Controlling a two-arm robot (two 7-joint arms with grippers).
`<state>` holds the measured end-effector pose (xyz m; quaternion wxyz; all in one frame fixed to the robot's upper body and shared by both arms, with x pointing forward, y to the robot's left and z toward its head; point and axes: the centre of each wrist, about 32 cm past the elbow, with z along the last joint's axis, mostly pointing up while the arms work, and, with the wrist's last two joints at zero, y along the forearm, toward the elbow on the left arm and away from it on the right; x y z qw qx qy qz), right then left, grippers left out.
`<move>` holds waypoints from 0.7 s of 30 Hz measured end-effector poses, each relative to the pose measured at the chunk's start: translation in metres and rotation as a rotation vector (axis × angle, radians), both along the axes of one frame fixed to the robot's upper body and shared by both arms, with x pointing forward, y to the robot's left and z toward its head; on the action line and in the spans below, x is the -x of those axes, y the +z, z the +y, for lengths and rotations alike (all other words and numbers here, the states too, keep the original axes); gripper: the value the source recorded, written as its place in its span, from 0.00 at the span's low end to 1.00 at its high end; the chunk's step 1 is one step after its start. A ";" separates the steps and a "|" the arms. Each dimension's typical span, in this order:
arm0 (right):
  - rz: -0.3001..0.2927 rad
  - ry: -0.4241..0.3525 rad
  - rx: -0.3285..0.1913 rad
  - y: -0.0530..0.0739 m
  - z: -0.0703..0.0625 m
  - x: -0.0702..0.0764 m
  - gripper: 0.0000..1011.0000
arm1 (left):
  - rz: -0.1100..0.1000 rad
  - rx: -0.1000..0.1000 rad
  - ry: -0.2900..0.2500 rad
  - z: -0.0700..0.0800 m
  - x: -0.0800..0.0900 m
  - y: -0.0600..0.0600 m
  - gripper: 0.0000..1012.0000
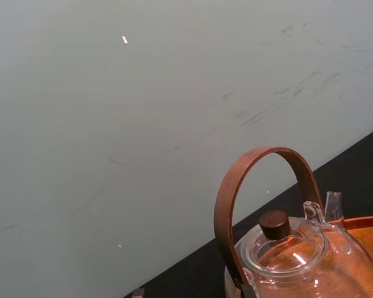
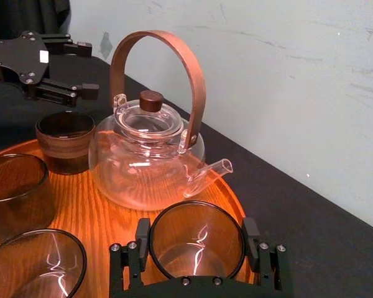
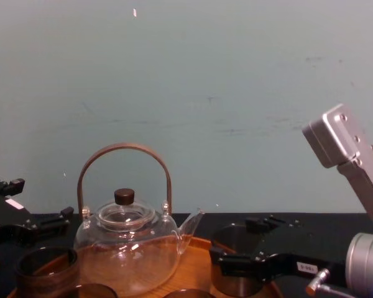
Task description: Pick up the glass from the table and place it on the tray.
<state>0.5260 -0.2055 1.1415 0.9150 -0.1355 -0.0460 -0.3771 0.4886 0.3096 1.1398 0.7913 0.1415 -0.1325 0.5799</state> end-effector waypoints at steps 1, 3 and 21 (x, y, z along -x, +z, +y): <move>0.000 0.000 0.000 0.000 0.000 0.000 0.90 | 0.000 0.000 0.000 0.000 0.000 0.000 0.99; 0.000 -0.001 0.001 0.000 0.000 0.000 0.90 | 0.000 0.000 0.000 0.000 0.000 0.000 0.99; 0.005 -0.005 0.013 -0.006 0.004 -0.003 0.90 | 0.000 0.000 0.000 0.000 0.000 0.000 0.99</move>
